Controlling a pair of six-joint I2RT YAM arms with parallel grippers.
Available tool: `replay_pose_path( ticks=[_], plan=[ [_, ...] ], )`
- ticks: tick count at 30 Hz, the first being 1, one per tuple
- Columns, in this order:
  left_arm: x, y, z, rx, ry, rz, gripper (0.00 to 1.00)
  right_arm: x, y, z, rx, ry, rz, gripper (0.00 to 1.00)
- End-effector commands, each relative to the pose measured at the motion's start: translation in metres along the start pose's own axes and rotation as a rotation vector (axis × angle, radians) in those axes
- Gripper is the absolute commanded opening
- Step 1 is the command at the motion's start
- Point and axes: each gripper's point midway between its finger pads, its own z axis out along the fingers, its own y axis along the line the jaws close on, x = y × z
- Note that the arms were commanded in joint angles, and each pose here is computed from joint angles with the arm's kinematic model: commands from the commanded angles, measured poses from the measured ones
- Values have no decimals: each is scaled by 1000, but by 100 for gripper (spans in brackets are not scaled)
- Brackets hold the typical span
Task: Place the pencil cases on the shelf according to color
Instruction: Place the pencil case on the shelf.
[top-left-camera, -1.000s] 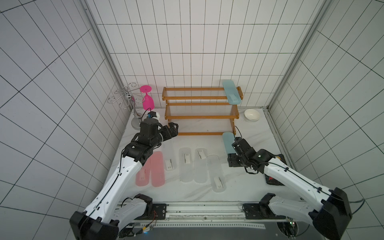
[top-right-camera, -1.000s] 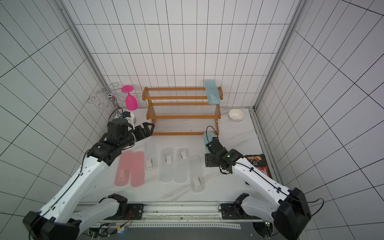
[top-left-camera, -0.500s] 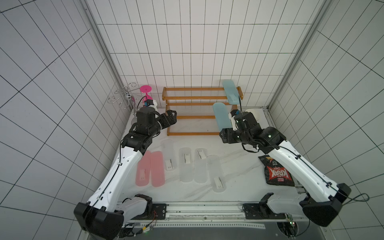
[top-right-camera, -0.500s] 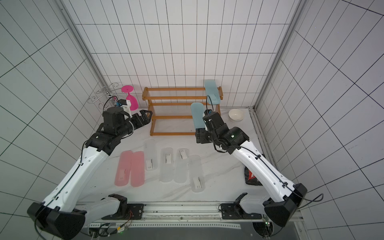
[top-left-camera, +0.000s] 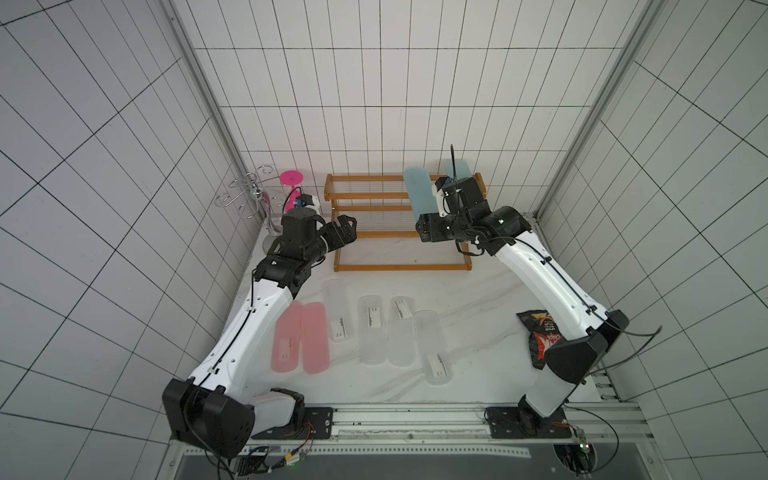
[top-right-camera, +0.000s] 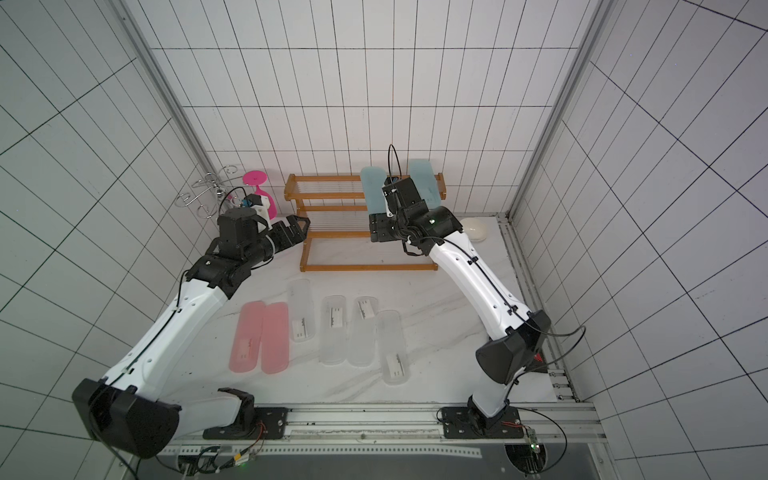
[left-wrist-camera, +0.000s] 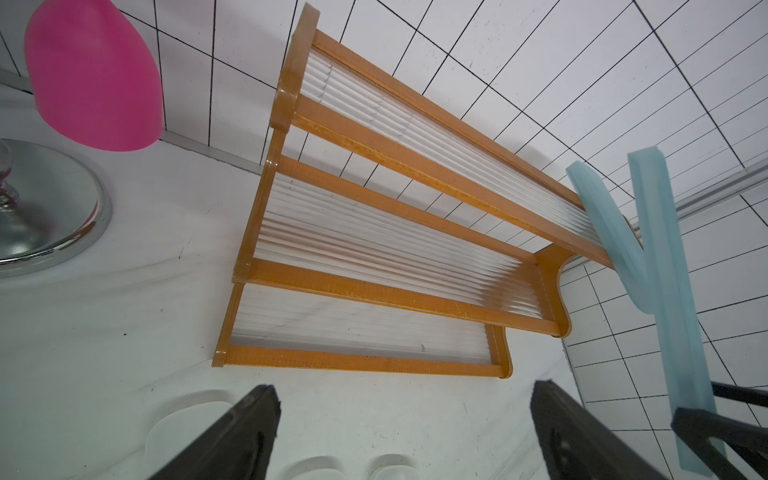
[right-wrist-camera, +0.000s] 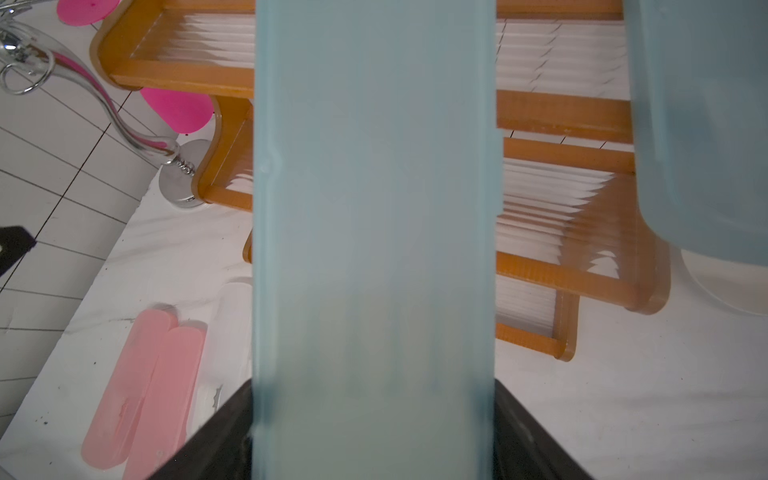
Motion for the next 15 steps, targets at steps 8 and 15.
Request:
replay_pose_path(
  ticks=[8,15],
  plan=[
    [8,4,15,17,15,1,99,-54,-13,41,58,-102,24,44],
    [22,5,24,51,44,-33,99,-61,-21,53,84,-124,50,44]
  ],
)
